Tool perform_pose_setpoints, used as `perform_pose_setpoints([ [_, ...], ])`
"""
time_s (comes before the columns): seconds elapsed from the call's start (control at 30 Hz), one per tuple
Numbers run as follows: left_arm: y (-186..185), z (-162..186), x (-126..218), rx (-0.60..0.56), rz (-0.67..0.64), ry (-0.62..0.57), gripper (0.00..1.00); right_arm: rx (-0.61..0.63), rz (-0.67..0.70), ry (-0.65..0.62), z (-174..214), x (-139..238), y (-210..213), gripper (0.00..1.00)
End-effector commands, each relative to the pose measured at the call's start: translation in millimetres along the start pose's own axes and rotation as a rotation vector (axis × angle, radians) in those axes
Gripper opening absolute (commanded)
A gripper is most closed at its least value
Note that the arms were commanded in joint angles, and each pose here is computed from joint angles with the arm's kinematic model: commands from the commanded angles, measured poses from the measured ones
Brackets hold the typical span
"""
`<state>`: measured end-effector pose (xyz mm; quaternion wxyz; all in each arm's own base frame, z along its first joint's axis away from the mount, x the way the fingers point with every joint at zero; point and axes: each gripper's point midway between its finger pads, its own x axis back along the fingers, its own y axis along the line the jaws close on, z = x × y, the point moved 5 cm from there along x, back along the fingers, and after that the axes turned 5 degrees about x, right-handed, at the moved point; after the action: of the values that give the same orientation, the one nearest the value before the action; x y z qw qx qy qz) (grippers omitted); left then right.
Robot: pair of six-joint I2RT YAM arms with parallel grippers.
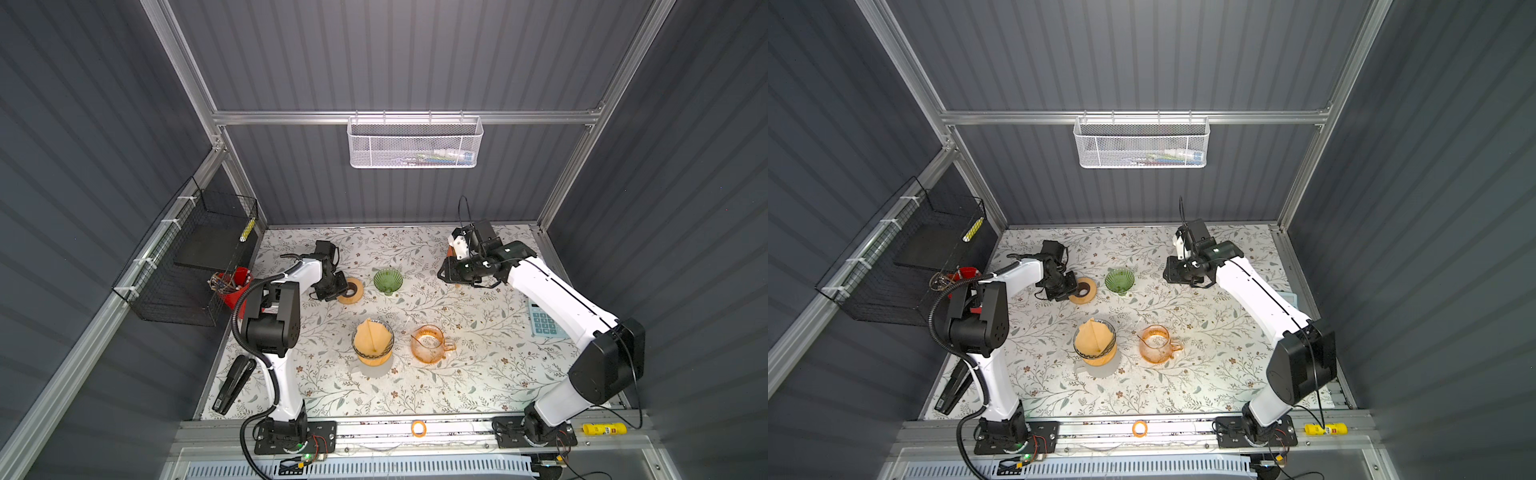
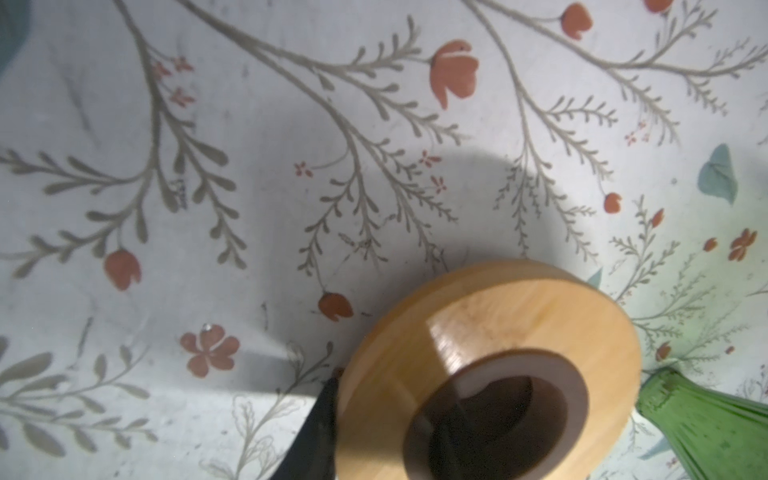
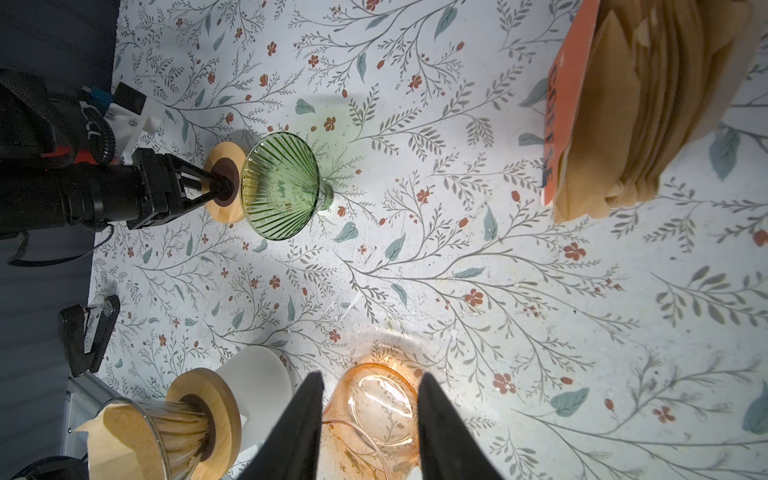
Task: Place the coffee filter in the dripper
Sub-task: 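Lower the left gripper and grasp the wooden ring by its edge, then lift the wooden ring with the left gripper and carry it over the pink pitcher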
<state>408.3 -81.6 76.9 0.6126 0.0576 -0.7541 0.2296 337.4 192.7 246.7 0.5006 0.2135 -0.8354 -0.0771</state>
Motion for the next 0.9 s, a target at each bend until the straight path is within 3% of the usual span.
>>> perform_pose_setpoints([
  [0.0, -5, -1, 3, -0.007, 0.014, 0.006, 0.27, -0.005, 0.004, 0.003, -1, 3, 0, 0.39],
  [0.53, -46, -18, 94, -0.065, 0.199, -0.121, 0.22, -0.026, -0.008, -0.073, 5, 28, 2, 0.40],
  [0.87, -80, -2, 156, -0.196, 0.289, -0.187, 0.22, -0.013, -0.010, -0.114, 15, 48, 1, 0.40],
])
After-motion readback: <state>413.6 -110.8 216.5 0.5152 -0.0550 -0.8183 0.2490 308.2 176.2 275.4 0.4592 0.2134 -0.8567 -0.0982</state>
